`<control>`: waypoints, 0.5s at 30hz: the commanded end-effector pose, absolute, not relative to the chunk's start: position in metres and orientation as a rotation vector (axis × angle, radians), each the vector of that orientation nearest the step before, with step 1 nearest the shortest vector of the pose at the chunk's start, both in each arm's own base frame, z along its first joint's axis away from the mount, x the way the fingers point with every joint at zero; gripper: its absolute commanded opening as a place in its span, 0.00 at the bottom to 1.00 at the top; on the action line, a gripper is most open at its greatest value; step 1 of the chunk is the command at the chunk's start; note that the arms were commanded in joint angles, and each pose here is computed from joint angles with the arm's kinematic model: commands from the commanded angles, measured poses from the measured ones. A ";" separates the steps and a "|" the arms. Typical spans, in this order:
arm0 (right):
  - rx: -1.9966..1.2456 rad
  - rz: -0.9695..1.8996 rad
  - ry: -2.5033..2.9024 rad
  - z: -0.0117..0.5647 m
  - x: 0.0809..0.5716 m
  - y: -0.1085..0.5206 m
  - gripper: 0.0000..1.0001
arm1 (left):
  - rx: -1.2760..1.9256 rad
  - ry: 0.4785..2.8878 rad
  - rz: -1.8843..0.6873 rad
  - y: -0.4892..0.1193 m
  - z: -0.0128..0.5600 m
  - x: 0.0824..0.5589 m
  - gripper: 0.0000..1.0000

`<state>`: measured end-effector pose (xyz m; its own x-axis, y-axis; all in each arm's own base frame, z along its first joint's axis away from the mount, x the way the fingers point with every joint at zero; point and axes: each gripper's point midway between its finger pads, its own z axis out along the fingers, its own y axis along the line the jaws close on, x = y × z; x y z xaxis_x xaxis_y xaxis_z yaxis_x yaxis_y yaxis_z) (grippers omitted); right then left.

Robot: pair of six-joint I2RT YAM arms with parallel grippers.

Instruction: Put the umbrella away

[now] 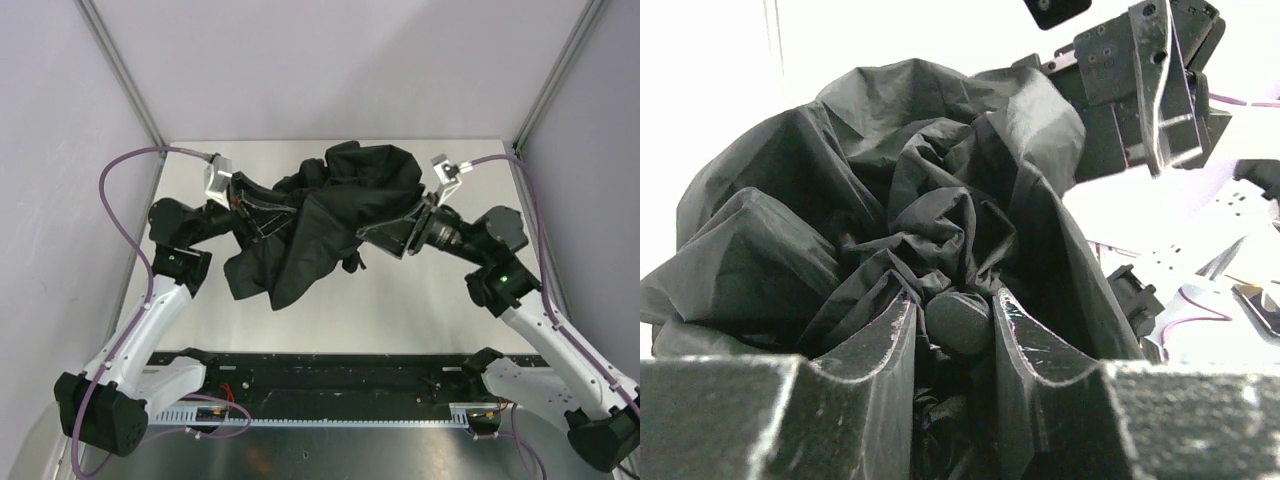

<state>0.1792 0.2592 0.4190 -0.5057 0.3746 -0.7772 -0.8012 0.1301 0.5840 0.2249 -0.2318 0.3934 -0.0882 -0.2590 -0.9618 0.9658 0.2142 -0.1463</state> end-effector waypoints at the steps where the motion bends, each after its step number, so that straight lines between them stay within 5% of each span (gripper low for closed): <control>1: -0.451 1.381 1.378 0.421 0.193 0.285 0.62 | 0.812 1.078 -1.215 -0.231 0.432 0.208 0.00; 4: -0.411 1.259 1.404 0.404 0.206 0.311 0.50 | 0.809 1.071 -1.247 -0.234 0.437 0.201 0.00; 9: -0.219 1.089 1.480 0.372 0.234 0.339 0.10 | 0.813 1.036 -1.293 -0.242 0.445 0.185 0.00; 12: -0.199 1.060 1.505 0.364 0.234 0.340 0.16 | 0.814 1.024 -1.299 -0.243 0.446 0.180 0.00; 15: -0.219 1.044 1.556 0.359 0.221 0.325 0.40 | 0.811 1.015 -1.280 -0.241 0.443 0.179 0.00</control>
